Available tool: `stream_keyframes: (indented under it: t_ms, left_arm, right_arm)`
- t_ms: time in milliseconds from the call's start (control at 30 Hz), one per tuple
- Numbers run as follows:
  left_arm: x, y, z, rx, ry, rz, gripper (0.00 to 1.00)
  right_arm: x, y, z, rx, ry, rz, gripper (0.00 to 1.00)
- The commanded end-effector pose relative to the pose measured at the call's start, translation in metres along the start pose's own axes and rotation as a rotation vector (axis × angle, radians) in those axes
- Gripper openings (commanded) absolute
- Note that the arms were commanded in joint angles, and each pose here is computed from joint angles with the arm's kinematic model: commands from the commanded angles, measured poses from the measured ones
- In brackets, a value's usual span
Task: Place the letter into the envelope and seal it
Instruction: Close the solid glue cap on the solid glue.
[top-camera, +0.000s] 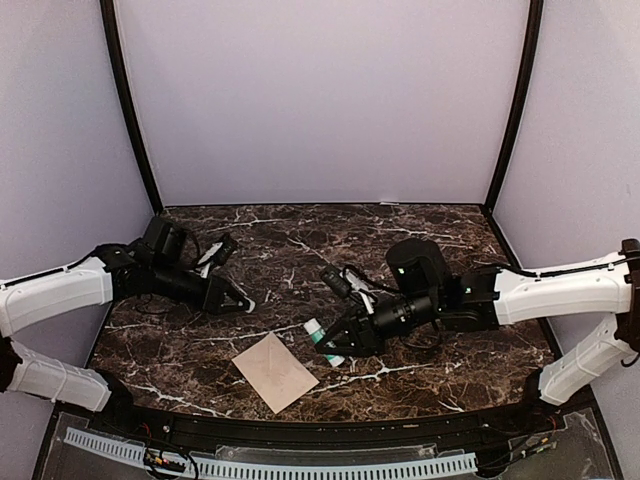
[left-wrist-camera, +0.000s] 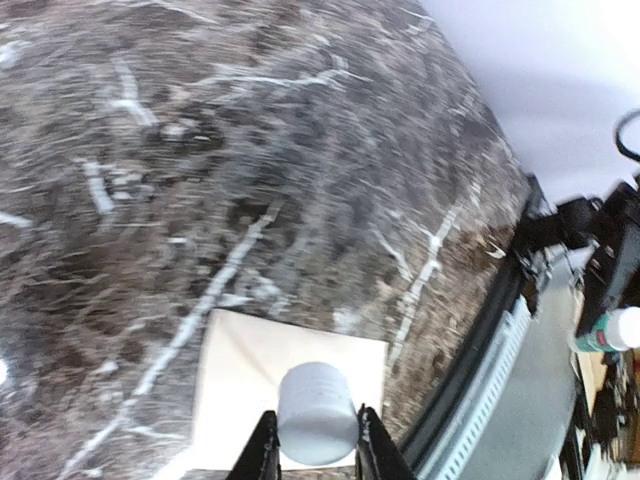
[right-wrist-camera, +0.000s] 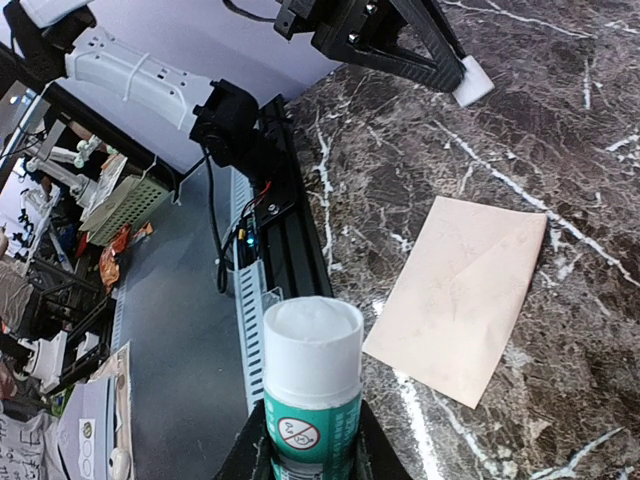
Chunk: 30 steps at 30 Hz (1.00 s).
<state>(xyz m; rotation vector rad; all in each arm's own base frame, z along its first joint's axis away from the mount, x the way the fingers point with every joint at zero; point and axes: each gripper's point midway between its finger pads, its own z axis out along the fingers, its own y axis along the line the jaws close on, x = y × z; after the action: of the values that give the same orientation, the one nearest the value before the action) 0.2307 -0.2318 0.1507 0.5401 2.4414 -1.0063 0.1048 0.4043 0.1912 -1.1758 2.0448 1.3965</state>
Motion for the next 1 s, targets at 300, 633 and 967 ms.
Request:
stream_keyframes:
  t_ms: [300,633,967]
  left_arm:
    - [0.009,-0.159,-0.019,0.670,0.101,0.128,0.09]
    - [0.023,-0.177,-0.026,0.765,0.164,0.132,0.08]
    - [0.030,-0.188,-0.028,0.795,0.195,0.140,0.07]
  right_arm:
    - [0.002,0.063,0.006,-0.204,0.092,-0.062,0.00]
    - [-0.010,0.068,0.006,-0.210,0.066,-0.073,0.00]
    - [-0.013,0.068,0.009,-0.210,0.061,-0.077,0.00]
